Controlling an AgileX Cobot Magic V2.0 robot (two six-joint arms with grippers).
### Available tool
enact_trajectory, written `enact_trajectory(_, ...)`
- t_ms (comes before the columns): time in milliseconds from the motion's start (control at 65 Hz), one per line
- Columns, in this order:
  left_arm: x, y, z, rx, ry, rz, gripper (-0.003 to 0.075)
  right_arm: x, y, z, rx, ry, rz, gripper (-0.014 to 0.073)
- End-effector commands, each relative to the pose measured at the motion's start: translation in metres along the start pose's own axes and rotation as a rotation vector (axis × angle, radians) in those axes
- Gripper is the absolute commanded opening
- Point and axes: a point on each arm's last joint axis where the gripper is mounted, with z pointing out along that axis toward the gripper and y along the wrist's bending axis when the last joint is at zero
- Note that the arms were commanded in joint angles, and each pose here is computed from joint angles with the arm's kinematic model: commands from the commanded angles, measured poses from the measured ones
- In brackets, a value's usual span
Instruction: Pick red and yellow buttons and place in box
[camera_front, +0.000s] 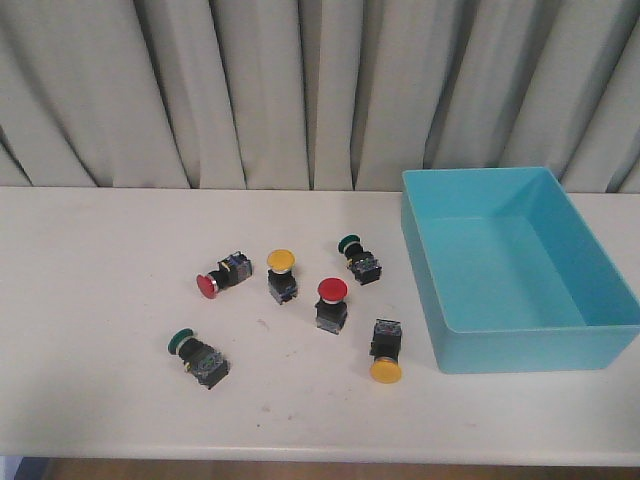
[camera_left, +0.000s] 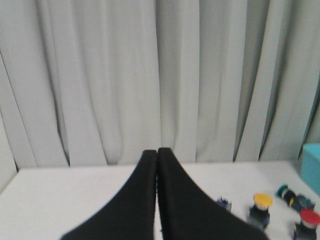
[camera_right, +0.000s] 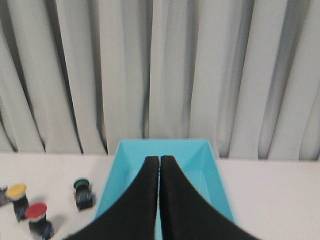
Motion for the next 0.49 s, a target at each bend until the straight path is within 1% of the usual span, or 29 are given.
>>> enact_trajectory(0,-0.009,-0.001,0.016,-0.008,0.062,0.009,-0.0007,-0.013,-0.001,0.015,0.010,0.066,-0.021,-0.0003)
enact_trajectory(138,0.011,0.001,0.033,-0.028,0.300,0.015,-0.0007,0.004,-0.001,0.036,0.010,0.290,-0.021,-0.0003)
enact_trajectory(215,0.019,0.002,0.039,-0.036,0.397,0.014,-0.0007,0.013,-0.001,0.043,0.009,0.394,-0.022,-0.0003)
enact_trajectory(323,0.023,0.002,0.044,-0.040,0.444,0.014,-0.0007,0.019,-0.001,0.049,0.009,0.466,-0.022,-0.0003)
enact_trajectory(477,0.022,0.002,0.045,-0.039,0.428,0.014,-0.0007,0.020,-0.001,0.052,0.009,0.483,-0.022,-0.0003)
